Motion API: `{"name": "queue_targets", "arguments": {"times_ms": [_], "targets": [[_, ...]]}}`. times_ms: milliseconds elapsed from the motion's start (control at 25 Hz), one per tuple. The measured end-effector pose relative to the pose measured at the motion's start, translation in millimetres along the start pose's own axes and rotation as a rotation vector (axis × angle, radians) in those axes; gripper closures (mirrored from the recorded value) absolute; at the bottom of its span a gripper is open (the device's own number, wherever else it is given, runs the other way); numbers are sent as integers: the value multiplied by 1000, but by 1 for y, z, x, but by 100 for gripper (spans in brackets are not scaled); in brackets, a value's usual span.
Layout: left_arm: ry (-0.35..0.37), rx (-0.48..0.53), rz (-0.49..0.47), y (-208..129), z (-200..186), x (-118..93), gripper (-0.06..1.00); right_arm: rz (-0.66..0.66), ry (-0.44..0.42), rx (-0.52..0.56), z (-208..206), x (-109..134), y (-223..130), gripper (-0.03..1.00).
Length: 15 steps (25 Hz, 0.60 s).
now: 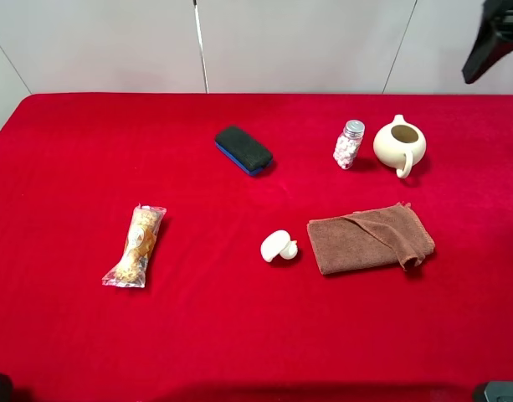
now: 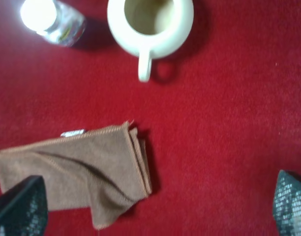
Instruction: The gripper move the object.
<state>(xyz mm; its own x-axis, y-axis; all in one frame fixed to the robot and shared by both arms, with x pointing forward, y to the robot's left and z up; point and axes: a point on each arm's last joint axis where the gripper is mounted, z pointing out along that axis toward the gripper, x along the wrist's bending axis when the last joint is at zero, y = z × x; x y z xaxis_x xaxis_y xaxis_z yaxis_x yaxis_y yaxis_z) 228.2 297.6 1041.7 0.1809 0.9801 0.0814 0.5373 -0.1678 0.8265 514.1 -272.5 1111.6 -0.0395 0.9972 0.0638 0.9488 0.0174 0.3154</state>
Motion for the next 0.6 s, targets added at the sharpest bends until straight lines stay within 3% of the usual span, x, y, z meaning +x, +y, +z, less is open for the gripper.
{"name": "queue_targets", "arguments": {"times_ms": [600], "targets": [[0, 0, 0, 0, 0, 0, 4, -5, 45, -244, -75, 0, -104, 28]]}}
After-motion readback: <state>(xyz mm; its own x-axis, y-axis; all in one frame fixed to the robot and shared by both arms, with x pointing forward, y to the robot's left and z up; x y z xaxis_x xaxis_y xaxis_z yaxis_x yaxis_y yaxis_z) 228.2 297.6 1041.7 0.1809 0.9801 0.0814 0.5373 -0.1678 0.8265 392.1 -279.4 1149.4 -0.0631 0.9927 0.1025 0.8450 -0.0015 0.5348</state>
